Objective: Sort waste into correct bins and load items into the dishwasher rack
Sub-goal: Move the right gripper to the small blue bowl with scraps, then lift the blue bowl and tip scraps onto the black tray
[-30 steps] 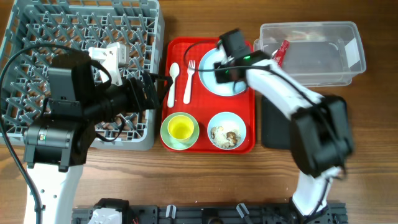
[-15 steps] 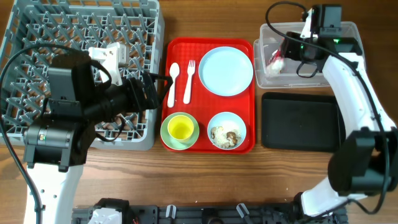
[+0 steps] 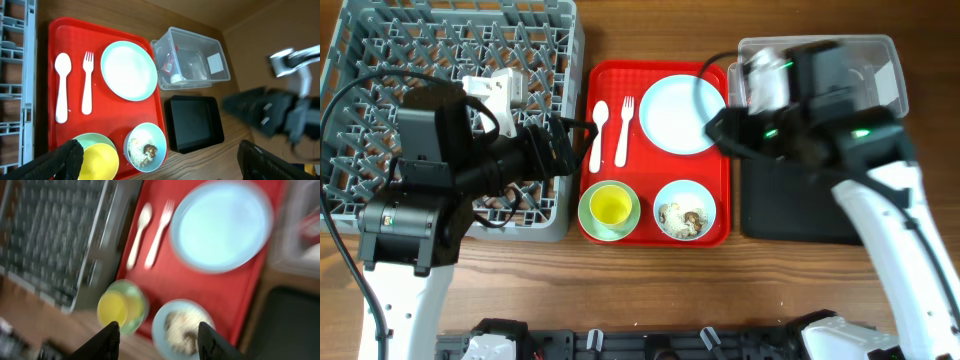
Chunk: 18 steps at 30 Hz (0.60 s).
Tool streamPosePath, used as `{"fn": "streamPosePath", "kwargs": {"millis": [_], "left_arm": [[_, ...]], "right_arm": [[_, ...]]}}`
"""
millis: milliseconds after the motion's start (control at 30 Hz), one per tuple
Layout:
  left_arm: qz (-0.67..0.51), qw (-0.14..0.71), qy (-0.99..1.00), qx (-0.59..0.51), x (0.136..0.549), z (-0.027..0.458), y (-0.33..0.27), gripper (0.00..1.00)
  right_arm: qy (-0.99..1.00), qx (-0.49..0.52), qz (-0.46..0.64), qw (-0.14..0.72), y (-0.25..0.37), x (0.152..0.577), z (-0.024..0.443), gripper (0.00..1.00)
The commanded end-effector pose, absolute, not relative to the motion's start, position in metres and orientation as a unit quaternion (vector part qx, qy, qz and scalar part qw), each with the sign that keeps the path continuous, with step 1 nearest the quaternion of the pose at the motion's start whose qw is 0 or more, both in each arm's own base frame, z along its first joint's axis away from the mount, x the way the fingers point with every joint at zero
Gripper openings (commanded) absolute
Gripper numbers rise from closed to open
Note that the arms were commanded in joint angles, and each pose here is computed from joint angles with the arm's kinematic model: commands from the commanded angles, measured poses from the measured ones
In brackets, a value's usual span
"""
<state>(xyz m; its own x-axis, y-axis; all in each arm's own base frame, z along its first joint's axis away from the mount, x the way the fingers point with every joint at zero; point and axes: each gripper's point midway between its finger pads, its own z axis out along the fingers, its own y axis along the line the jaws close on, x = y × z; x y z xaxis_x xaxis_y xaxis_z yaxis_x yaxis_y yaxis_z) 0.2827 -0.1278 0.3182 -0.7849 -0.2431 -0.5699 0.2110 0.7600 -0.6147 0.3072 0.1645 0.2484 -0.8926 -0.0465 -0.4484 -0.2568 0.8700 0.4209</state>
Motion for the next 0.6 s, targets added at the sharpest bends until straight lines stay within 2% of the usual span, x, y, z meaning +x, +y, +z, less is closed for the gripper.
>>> {"fn": "streamPosePath", "kwargs": {"millis": [0,100,267,567], "left_arm": [[-0.356,0.342,0.87,-0.002,0.284,0.331,-0.131,1.0],[-0.357,0.342,0.869,-0.002,0.284,0.332,-0.131,1.0],[-0.355,0.324,0.877,-0.007,0.278,0.325,-0.131,1.0],[-0.355,0.324,0.877,-0.007,0.278,0.325,-0.131,1.0]], "right_arm": [[0.965,-0.044,0.222,0.134,0.188,0.282,0.2,0.46],[0.974,-0.034,0.205,0.088,0.2,0.267,0.17,0.38],[0.982,-0.038,0.183,0.029,0.223,0.246,0.117,0.36],[0.987,-0.031,0.155,-0.023,0.238,0.251,0.047,0.3]]}}
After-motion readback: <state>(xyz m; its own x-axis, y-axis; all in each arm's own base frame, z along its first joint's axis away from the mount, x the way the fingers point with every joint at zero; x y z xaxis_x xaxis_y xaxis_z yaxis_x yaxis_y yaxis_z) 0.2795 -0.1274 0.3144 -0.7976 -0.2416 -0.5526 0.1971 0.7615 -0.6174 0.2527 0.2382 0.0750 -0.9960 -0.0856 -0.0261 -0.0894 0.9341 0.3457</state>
